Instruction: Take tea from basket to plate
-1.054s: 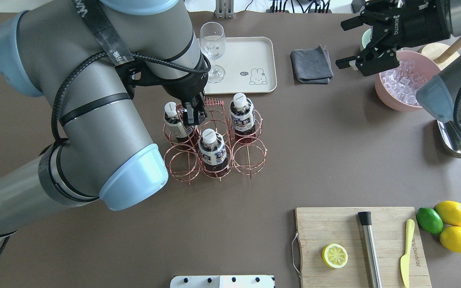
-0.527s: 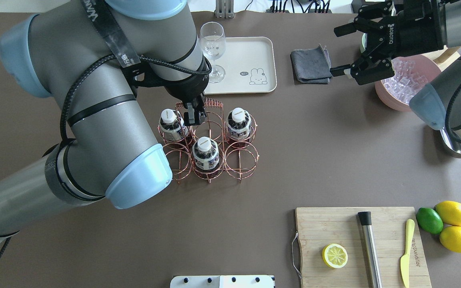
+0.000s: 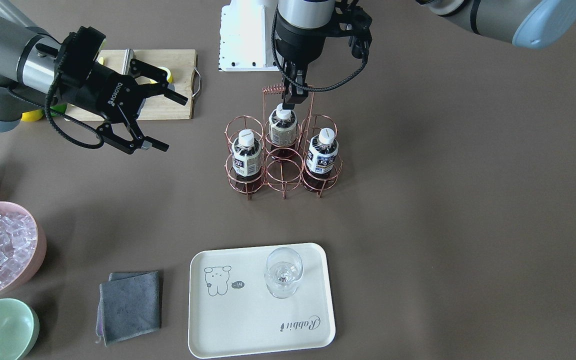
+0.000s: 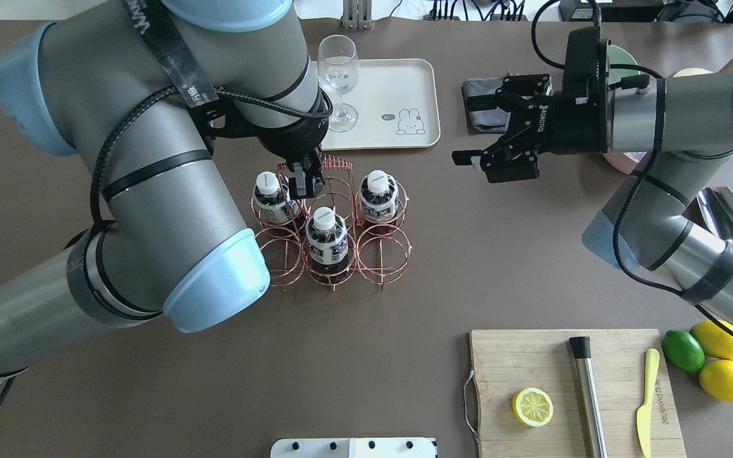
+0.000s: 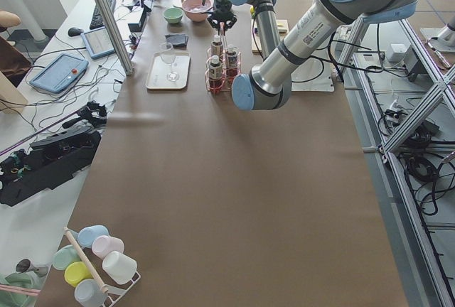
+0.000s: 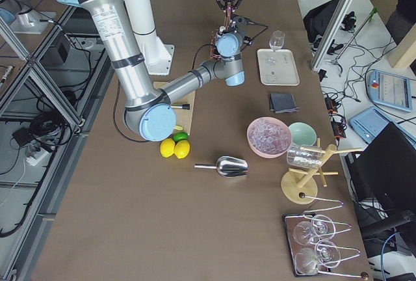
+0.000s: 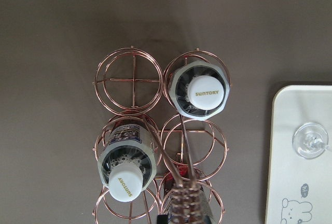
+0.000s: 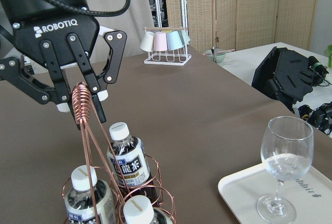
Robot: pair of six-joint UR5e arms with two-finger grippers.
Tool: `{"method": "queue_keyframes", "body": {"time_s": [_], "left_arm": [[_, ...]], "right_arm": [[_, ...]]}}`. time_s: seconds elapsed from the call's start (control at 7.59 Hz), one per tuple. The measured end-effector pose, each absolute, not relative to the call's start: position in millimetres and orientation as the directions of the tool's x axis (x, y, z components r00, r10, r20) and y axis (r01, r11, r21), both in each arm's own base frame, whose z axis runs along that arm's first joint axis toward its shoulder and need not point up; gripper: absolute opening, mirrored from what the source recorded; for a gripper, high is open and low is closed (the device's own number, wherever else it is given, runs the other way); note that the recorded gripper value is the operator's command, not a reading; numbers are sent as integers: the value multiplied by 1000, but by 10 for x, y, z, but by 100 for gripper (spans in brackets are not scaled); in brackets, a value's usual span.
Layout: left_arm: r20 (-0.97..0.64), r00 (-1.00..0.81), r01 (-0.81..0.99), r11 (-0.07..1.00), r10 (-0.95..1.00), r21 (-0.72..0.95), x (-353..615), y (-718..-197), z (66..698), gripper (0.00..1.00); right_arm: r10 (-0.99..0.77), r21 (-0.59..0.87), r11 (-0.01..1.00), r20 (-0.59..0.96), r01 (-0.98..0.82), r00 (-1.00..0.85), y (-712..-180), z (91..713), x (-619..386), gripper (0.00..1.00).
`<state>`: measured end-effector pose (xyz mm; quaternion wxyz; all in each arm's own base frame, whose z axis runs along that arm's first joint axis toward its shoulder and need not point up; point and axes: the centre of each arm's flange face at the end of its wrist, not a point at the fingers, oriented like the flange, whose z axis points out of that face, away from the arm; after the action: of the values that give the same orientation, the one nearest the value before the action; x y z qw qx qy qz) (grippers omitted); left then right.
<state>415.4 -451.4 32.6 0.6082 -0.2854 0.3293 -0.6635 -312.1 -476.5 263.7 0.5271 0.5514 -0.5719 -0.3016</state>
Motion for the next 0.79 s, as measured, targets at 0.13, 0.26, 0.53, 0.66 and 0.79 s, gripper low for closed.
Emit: {"method": "queue_keyframes", "body": {"time_s": [0.13,0.26,0.53,0.66,0.79], "left_arm": [[-22,-98,619,-44,-995,-785,4145,-4515,324,0],[-22,-98,618,-44,-995,-785,4141,-4515,324,0],[-23,-99,617,-43,-995,-786,4133,-4513,317,0],[-24,-99,616,-43,-995,-786,4129,-4510,311,0],[-24,-99,616,-42,-995,-787,4127,-4509,307,0]], "right_arm": [[-947,920,218,279,-325,157,-4659,2617,-3331,98],[-945,915,226,289,-334,151,-4548,2603,-3527,98],[-944,906,235,299,-352,139,-4332,2549,-3873,96],[-945,904,229,295,-361,141,-4233,2512,-4024,94],[-948,910,204,275,-362,158,-4176,2507,-4134,94]]}}
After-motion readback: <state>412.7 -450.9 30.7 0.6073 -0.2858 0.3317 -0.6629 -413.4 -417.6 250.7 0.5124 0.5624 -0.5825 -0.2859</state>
